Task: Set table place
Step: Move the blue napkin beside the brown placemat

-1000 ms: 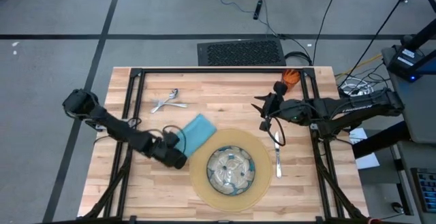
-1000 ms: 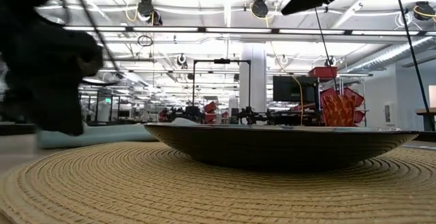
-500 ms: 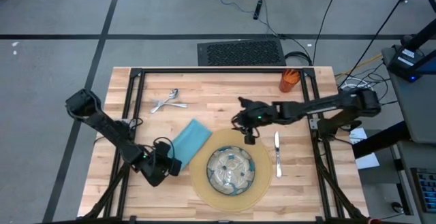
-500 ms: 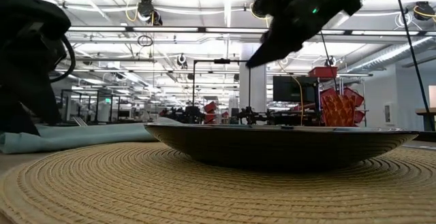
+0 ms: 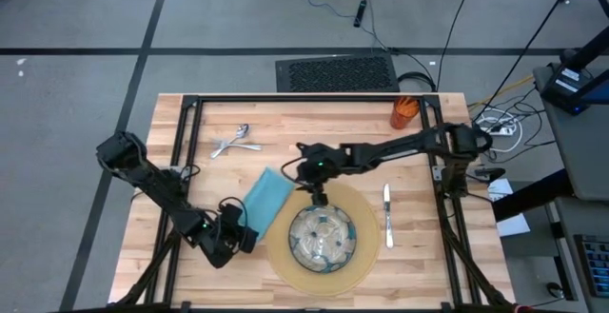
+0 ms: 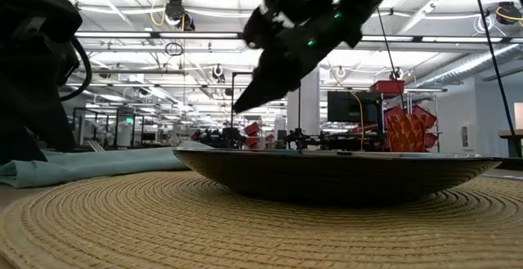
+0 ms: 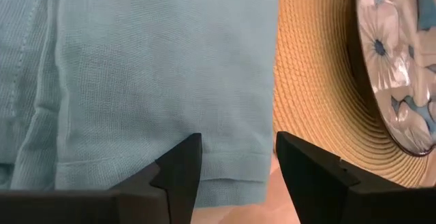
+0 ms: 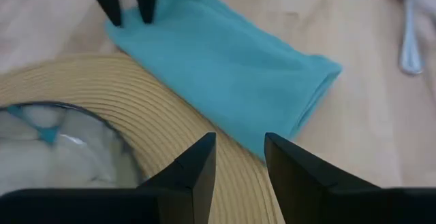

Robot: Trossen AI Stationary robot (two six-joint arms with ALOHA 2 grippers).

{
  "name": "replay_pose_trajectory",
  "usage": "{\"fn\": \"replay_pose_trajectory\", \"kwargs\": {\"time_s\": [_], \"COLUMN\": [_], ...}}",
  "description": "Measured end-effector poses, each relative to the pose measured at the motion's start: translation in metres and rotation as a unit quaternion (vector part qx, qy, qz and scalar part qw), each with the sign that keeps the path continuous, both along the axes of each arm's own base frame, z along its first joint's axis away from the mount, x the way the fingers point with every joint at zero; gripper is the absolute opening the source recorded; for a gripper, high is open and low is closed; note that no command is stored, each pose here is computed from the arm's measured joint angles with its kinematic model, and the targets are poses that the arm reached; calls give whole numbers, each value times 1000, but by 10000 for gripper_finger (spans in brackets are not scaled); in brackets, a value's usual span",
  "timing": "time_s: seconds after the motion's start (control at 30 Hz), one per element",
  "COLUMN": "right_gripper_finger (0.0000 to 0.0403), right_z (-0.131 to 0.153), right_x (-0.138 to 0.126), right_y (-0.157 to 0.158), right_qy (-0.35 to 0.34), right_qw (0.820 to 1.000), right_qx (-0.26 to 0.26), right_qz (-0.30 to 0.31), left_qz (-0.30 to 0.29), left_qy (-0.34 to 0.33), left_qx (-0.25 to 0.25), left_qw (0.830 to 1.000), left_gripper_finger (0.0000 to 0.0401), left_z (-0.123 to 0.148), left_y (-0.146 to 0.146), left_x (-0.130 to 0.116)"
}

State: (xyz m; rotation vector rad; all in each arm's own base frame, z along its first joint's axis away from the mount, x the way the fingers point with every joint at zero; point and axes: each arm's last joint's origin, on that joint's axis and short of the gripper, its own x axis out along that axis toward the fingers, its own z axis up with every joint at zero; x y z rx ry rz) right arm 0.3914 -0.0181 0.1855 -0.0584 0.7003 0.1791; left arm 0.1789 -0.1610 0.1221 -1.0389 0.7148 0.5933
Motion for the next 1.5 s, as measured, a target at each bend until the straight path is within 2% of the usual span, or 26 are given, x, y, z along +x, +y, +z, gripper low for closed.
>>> {"fn": "replay_pose_trajectory", "kwargs": {"time_s": [0.27, 0.53, 0.87, 1.07, 1.17, 1.4, 1.5], "right_gripper_finger": [118, 118, 118, 118, 118, 118, 118], "right_z": [-37, -64, -73, -69, -66, -62, -62], "right_x": [38, 67, 102, 109, 111, 115, 115], "right_y": [-6, -22, -21, -14, -12, -6, -2], "right_qy": [49, 68, 62, 54, 46, 24, 22], "right_qw": [999, 998, 998, 998, 998, 997, 997], "right_qx": [-2, 0, 12, 5, 21, 33, 31], "right_qz": [0, -14, 8, 25, 43, 59, 63], "left_qz": [-6, -14, -18, 3, 2, -36, -55], "left_qy": [-9, -23, -51, -60, -64, -77, -81], "left_qx": [11, 12, -35, -56, -60, -68, -57], "left_qw": [1000, 1000, 998, 997, 996, 994, 994], "left_gripper_finger": [177, 177, 177, 165, 155, 150, 150], "left_z": [2, 3, 7, 7, 7, 10, 11], "left_y": [-2, -8, -21, -27, -30, -41, -42], "left_x": [0, -3, -8, -17, -21, -27, -27]}}
